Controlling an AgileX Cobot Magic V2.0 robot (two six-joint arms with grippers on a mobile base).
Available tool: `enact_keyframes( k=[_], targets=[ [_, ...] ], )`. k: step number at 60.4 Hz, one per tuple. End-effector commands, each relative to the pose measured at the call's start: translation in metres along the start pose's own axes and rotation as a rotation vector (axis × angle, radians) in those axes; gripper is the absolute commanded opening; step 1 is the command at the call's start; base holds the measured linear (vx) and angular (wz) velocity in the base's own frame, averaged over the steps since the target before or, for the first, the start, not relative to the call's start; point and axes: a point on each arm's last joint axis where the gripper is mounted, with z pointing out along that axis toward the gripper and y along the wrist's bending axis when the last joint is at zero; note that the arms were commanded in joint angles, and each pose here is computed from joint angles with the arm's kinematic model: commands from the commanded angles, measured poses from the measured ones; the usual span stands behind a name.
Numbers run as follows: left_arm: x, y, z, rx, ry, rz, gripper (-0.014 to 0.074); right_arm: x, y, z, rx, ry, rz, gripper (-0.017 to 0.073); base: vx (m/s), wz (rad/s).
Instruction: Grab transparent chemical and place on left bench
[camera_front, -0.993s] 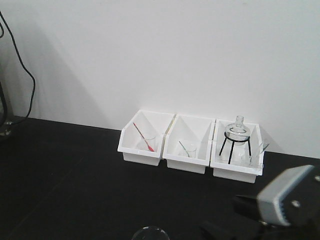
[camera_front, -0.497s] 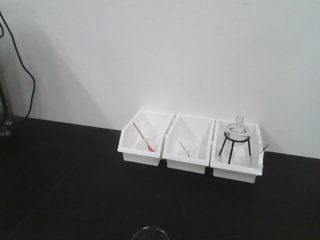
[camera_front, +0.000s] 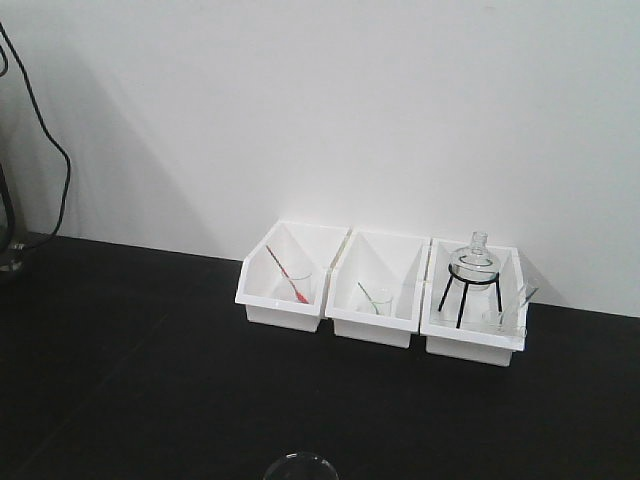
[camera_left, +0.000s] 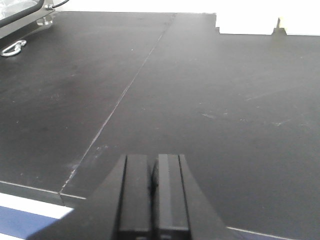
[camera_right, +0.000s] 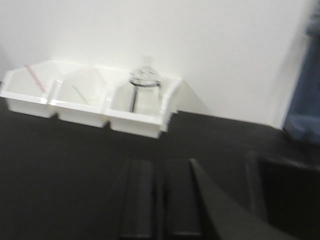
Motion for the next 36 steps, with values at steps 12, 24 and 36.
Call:
enact_keyframes(
  k=[12, 24, 36],
  targets=[
    [-0.003, 0.0, -0.001, -0.002, -0.081, -0.009, -0.0003, 0.052, 0.005, 0.013, 0.02, 0.007, 0.037, -0.0008, 0.0, 0.0],
    [-0.003, 0.0, -0.001, -0.002, -0.081, -0.009, -0.0003, 0.053, 0.005, 0.013, 0.02, 0.014, 0.037, -0.0008, 0.0, 0.0],
    [-0.003, 0.0, -0.001, -0.002, -0.081, -0.009, -0.0003, 0.053, 0.005, 0.013, 0.02, 0.014, 0.037, -0.0008, 0.0, 0.0]
  ],
)
